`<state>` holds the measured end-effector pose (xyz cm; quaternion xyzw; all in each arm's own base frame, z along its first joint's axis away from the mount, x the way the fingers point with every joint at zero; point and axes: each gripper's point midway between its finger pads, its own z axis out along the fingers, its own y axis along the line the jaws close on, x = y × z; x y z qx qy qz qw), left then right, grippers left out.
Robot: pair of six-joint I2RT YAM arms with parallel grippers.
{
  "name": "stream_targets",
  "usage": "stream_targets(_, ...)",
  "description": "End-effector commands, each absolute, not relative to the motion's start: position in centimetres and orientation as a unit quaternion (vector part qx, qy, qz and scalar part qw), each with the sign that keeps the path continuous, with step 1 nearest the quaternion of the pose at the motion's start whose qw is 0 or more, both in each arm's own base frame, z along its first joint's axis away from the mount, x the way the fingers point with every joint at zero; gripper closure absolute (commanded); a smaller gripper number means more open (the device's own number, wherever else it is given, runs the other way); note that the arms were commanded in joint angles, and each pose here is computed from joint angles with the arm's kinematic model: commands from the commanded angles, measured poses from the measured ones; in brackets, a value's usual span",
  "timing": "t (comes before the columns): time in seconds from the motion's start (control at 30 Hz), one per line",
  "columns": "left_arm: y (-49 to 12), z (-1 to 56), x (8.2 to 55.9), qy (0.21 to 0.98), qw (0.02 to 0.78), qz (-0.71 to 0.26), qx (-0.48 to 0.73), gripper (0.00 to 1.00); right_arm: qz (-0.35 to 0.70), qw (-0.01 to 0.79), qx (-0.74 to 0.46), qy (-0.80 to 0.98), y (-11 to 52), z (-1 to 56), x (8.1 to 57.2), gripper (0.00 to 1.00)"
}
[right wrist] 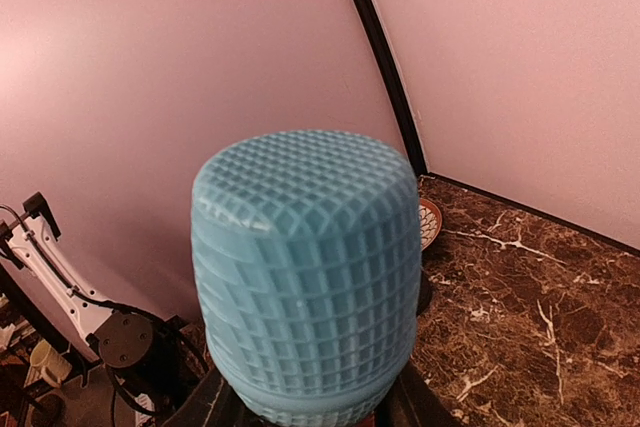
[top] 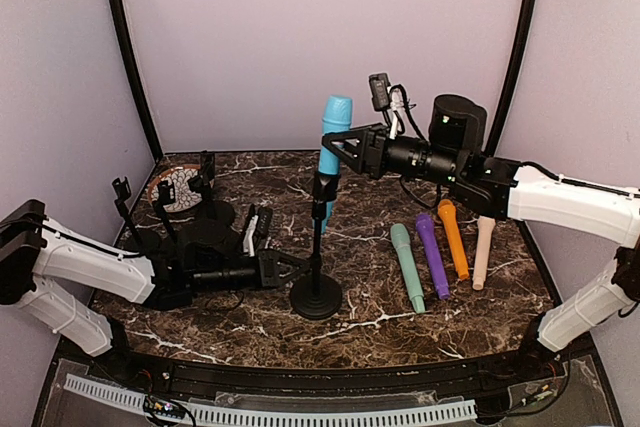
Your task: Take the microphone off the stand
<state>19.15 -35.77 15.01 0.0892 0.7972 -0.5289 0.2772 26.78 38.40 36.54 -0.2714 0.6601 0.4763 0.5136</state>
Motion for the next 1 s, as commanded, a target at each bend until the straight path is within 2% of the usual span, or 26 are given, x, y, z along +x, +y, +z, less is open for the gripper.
stream_targets(0.0, -34.8, 11.5, 17.6, 0.825, 0.211, -0.52, 0.069, 1.0, 0.463, 0.522, -0.269, 0.664, 37.7, 36.1, 27.1, 0.6)
stream_targets(0.13, -34.4, 11.8, 18.1, 0.828, 0.236, -0.502, 0.084, 0.98, 0.465, 0.524, -0.269, 0.662, 37.7, 36.4, 27.1, 0.6)
stream_targets(0.27, -33.7, 13.1, 19.1, 0.837, 0.284, -0.453, 0.122, 0.78, 0.466, 0.526, -0.267, 0.659, 37.6, 36.7, 27.0, 0.58)
stream_targets(0.37, -32.9, 14.5, 19.8, 0.841, 0.322, -0.402, 0.165, 0.57, 0.467, 0.529, -0.265, 0.657, 37.6, 36.9, 27.1, 0.56)
stream_targets(0.53, -30.9, 16.5, 20.9, 0.831, 0.392, -0.325, 0.224, 0.36, 0.466, 0.53, -0.262, 0.658, 37.6, 37.1, 27.3, 0.51)
stream_targets(0.73, -30.3, 18.5, 20.7, 0.789, 0.446, -0.283, 0.314, 0.31, 0.466, 0.525, -0.265, 0.661, 37.8, 37.0, 27.2, 0.47)
stream_targets(0.97, -31.0, 19.4, 19.3, 0.724, 0.497, -0.213, 0.429, 0.31, 0.465, 0.526, -0.264, 0.662, 37.7, 37.2, 27.2, 0.3)
